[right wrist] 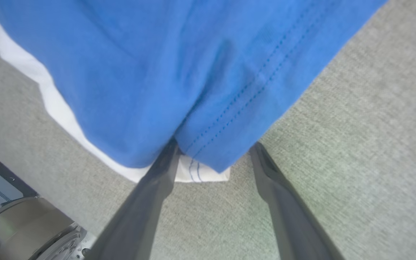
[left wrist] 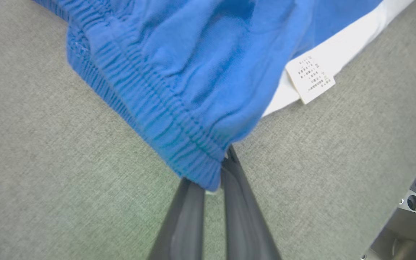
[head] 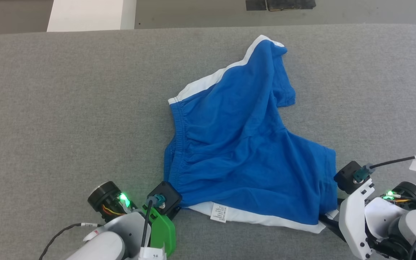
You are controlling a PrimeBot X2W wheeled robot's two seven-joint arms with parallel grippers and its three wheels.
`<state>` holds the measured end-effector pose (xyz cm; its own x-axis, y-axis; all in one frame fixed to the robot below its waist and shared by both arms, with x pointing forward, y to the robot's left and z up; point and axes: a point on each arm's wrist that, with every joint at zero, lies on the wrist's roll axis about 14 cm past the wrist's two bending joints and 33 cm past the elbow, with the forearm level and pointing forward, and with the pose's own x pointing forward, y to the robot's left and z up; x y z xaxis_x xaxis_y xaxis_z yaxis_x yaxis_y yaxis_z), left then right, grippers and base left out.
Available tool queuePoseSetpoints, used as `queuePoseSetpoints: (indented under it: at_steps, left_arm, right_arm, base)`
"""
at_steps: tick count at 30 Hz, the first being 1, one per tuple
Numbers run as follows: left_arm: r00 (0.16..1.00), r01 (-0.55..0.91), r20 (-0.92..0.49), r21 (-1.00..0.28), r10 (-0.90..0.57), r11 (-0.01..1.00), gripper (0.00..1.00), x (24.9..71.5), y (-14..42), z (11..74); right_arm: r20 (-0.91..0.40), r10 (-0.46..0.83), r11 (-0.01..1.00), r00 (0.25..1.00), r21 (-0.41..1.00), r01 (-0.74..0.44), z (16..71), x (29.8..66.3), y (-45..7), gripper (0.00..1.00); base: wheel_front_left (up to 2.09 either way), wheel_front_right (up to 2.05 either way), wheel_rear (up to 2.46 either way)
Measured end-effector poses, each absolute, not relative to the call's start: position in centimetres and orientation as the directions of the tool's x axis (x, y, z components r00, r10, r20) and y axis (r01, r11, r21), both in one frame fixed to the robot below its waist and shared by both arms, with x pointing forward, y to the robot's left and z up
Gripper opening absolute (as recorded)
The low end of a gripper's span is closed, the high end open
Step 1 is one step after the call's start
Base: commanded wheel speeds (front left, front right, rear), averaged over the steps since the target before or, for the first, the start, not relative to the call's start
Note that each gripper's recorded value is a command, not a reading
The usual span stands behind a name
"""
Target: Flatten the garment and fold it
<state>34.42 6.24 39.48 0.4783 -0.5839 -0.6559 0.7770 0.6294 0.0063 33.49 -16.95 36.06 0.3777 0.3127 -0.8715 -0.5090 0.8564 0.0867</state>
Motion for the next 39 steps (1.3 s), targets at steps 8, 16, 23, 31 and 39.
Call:
queuePoseSetpoints:
  at_steps: [8, 16, 23, 31, 39]
  left_arm:
    - [0.485, 0.767, -0.655, 0.000, -0.579, 0.642, 0.00, 34.5, 6.5, 39.1]
    - [0.524, 0.738, -0.609, -0.025, -0.596, 0.675, 0.00, 34.4, 6.2, 40.2]
    - [0.627, 0.690, -0.442, -0.065, -0.641, 0.720, 0.00, 35.9, 5.7, 45.0]
    - [0.706, 0.691, -0.092, -0.124, -0.702, 0.712, 0.00, 39.3, 4.1, 56.1]
    - [0.731, 0.675, 0.139, -0.012, -0.667, 0.738, 0.00, 45.5, 5.1, 66.0]
  right_arm:
    - [-0.870, 0.341, 0.837, 0.356, 0.109, -0.536, 35.4, 33.7, -16.5, 0.00]
    - [-0.787, 0.395, 0.848, 0.474, 0.114, -0.518, 37.7, 34.2, -16.2, 0.00]
    - [-0.577, 0.462, 0.849, 0.673, 0.070, -0.524, 44.9, 36.8, -15.4, 0.00]
    - [-0.235, 0.494, 0.855, 0.837, -0.039, -0.516, 56.8, 40.8, -14.9, 0.00]
    - [0.069, 0.446, 0.893, 0.892, -0.099, -0.439, 66.5, 46.5, -15.5, 0.00]
  base:
    - [0.00, 0.00, 0.00]
    - [0.00, 0.00, 0.00]
    - [0.00, 0.00, 0.00]
    - [0.00, 0.00, 0.00]
    - [0.00, 0.00, 0.00]
